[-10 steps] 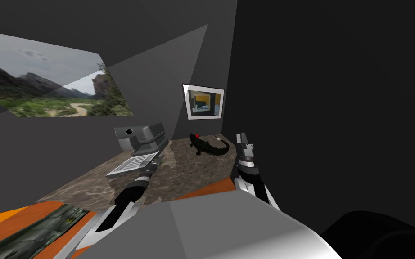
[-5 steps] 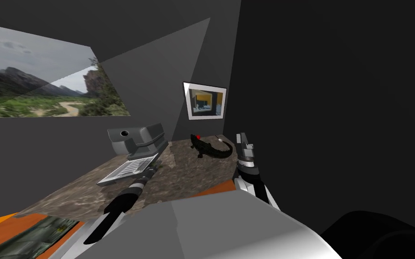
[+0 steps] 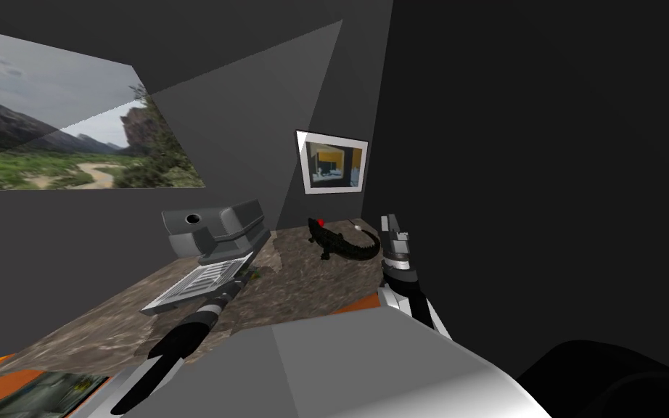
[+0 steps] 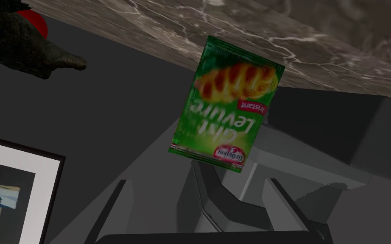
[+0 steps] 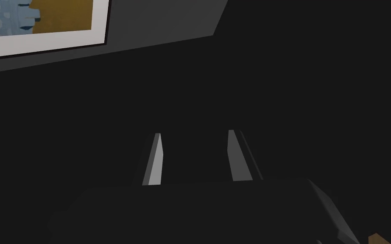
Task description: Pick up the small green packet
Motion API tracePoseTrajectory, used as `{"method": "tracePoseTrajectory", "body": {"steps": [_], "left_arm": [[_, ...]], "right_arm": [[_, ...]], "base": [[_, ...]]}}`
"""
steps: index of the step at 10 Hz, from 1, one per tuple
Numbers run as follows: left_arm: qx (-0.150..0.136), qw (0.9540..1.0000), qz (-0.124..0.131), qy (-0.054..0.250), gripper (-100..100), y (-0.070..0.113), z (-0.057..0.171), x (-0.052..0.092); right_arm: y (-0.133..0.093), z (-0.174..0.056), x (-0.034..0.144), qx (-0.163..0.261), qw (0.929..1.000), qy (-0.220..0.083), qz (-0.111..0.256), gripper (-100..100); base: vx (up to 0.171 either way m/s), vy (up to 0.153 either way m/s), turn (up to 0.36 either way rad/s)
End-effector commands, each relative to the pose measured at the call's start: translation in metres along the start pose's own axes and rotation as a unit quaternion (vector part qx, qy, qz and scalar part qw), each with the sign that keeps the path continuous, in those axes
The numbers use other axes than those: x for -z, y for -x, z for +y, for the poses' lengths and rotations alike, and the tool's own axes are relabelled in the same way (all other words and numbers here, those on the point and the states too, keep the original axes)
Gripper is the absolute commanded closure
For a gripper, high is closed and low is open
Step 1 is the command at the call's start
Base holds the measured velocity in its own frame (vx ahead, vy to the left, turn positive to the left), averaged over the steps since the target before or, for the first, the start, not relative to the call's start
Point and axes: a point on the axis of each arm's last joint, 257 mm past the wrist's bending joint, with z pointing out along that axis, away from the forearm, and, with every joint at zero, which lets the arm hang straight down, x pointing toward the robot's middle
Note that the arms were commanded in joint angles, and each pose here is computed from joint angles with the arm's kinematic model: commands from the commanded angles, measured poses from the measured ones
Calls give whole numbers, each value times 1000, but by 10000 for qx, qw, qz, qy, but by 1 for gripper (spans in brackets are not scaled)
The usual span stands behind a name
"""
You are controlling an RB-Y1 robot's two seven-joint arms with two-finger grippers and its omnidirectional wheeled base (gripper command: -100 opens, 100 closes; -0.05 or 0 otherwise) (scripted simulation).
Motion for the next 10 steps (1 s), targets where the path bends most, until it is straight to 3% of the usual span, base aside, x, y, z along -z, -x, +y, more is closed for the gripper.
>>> {"method": "tracePoseTrajectory", "body": {"steps": [1, 2, 3, 4, 8, 10], "left_arm": [[0, 10000, 0, 0, -100, 0, 0, 0], [-11, 10000, 8, 2, 0, 0, 1, 0], [-10, 10000, 7, 1, -100, 0, 1, 0], [-10, 10000, 7, 1, 100, 0, 1, 0], [-10, 10000, 7, 1, 100, 0, 1, 0], [-151, 9999, 29, 1, -100, 2, -1, -5]], "right_arm": [[0, 0, 0, 0, 10000, 0, 0, 0], [0, 0, 0, 0, 10000, 0, 0, 0], [0, 0, 0, -1, 10000, 1, 0, 0], [0, 0, 0, -1, 10000, 1, 0, 0], [0, 0, 0, -1, 10000, 1, 0, 0], [0, 0, 0, -1, 10000, 1, 0, 0]], "base": [[59, 23, -8], [9, 5, 0], [0, 0, 0], [0, 0, 0], [0, 0, 0], [-63, -1, -16]]}}
